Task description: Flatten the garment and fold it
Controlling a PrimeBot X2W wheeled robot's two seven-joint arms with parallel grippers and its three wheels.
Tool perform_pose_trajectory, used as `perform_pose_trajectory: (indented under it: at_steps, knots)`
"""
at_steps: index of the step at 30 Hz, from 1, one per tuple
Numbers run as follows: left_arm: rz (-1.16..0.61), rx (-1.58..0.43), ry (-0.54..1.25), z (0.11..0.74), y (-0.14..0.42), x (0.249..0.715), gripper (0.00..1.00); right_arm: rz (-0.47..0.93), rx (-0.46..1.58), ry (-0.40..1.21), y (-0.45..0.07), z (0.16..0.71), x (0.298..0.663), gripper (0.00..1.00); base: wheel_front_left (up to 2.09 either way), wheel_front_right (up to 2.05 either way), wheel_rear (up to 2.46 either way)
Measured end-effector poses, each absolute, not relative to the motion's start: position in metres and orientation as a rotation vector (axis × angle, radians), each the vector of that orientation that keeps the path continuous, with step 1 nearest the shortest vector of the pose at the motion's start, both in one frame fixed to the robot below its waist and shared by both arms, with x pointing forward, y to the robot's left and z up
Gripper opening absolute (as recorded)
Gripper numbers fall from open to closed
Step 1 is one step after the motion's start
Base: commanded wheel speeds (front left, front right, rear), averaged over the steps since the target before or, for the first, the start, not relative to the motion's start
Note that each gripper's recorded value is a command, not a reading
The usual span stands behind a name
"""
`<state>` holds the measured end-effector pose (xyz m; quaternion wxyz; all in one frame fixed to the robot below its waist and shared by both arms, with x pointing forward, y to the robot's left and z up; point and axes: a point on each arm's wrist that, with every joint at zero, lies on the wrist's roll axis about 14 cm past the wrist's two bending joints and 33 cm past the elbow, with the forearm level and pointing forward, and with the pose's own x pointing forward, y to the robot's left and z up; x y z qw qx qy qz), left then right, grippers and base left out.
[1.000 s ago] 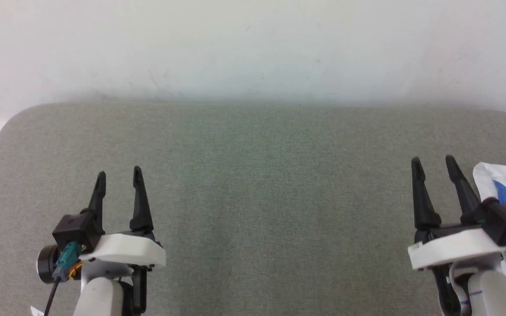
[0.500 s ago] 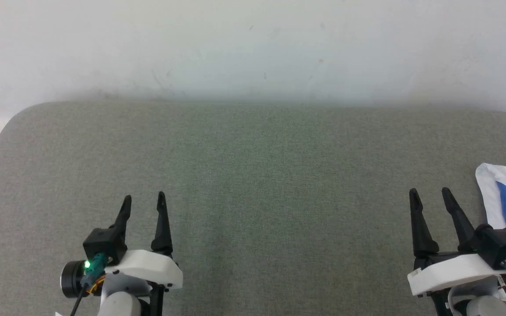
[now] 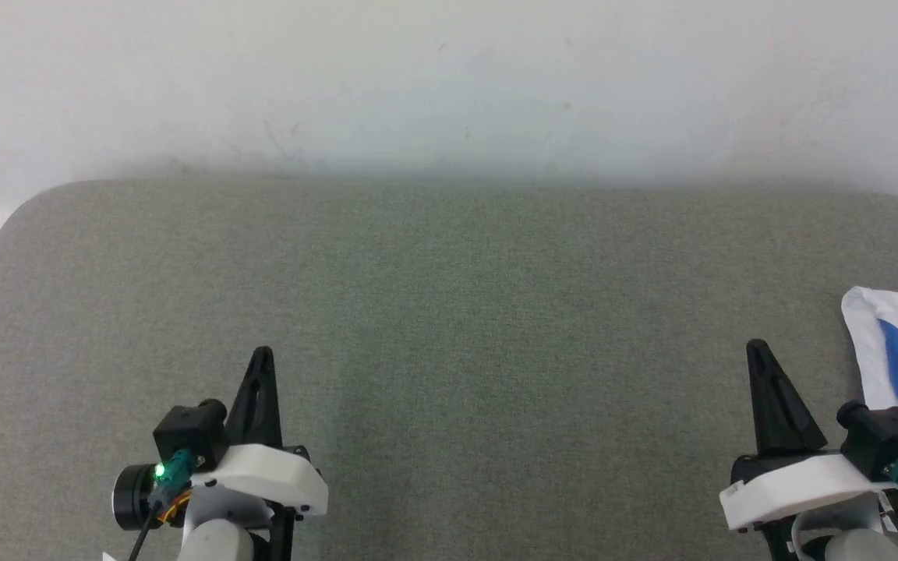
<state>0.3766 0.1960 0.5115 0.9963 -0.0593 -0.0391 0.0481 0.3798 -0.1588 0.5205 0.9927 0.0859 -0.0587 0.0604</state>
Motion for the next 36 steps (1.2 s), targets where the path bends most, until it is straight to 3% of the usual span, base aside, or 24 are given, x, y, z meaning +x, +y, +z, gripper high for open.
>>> perform_pose_trajectory:
  at_steps: [36]
  knots:
    - [0.065,-0.082,-0.071,0.5212,0.1897,0.3797,0.0,0.13,0.114,-0.086,-0.1587,0.5236,0.3789,0.0,0.0,0.0,0.0]
